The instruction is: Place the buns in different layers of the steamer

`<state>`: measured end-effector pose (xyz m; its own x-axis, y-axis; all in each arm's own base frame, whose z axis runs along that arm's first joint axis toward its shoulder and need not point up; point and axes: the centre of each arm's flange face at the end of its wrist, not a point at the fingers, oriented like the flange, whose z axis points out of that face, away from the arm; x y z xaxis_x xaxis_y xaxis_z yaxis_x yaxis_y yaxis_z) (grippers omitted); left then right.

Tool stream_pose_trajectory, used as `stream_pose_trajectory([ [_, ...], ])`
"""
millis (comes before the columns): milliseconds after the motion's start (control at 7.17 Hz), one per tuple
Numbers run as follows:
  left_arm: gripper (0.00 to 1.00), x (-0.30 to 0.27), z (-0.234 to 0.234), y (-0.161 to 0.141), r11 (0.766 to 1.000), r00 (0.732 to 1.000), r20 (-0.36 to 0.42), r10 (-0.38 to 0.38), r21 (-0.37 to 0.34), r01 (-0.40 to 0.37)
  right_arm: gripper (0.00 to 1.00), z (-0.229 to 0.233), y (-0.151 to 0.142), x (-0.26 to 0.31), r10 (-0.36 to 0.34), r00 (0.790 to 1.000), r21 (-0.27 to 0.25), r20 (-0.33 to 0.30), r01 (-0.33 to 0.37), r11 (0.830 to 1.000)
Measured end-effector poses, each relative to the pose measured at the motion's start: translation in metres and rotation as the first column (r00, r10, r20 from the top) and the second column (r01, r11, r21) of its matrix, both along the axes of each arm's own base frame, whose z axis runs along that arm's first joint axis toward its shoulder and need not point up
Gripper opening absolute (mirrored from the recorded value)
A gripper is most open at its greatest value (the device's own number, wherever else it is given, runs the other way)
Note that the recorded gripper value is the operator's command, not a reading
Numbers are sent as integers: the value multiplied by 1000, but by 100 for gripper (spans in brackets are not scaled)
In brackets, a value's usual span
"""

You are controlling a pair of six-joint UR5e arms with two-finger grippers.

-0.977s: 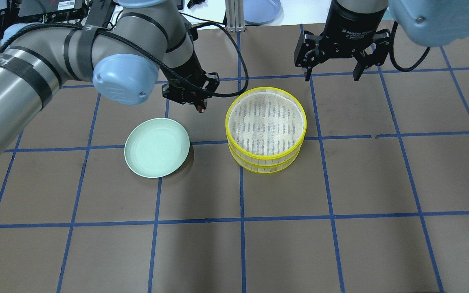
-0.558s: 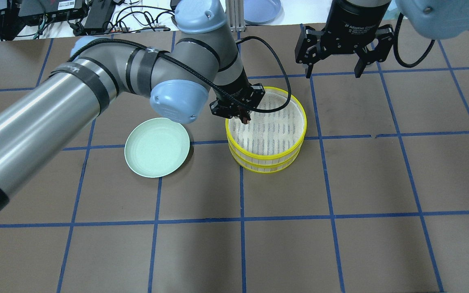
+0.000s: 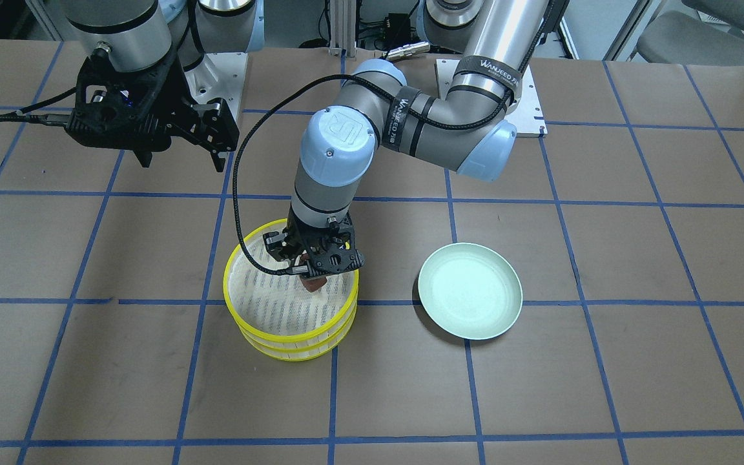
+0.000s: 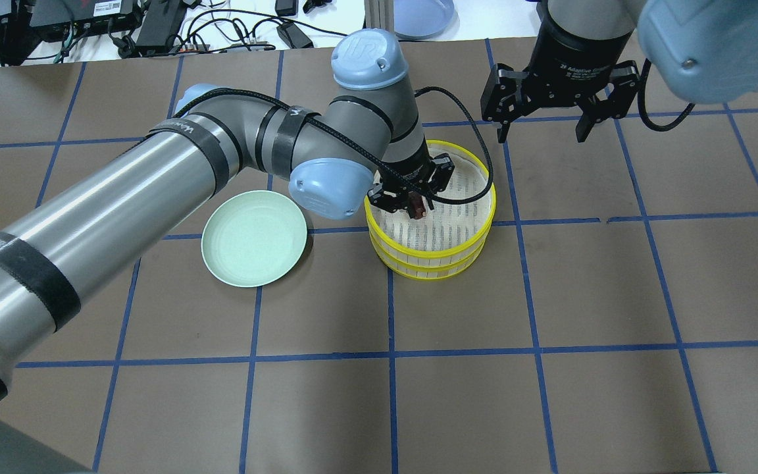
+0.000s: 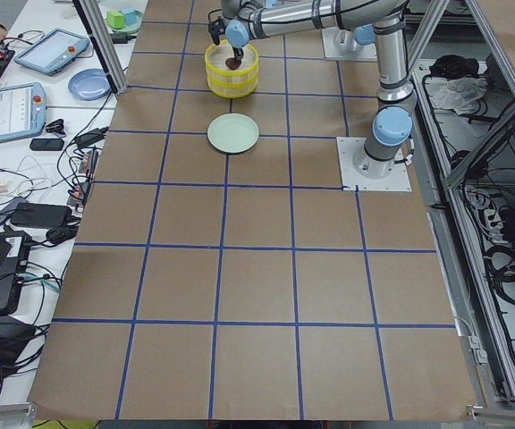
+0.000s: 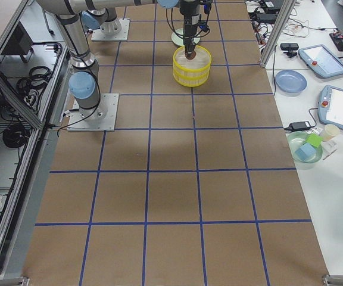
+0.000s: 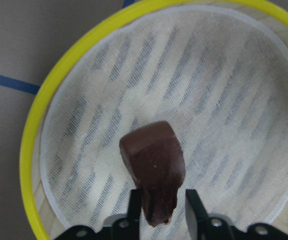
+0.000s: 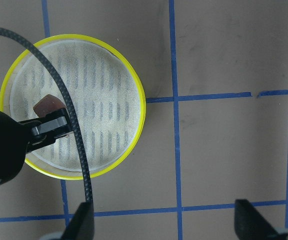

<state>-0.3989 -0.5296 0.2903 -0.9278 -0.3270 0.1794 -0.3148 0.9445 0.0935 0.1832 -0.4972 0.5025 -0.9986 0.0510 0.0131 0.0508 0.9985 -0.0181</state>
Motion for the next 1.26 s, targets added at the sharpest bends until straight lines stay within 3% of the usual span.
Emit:
stream_pose_trajectory([
  [279, 100, -1, 11, 0, 1000, 1000, -7, -11, -25, 10, 100, 0, 0, -1, 0, 1000, -3, -1, 0, 1000],
  [558, 100, 19, 46, -5, 992, 998, 13, -64, -109, 65, 100, 0, 0, -4, 9, 1000, -4, -15, -10, 1000],
  [837, 100, 76, 85, -21, 975, 989, 46, -141, -166, 147, 100, 0, -1, -5, 14, 1000, -4, -22, -14, 1000],
  [1256, 100, 178, 140, -25, 948, 955, 172, -243, -167, 271, 100, -5, -2, -2, 18, 1000, 3, -16, -18, 1000],
])
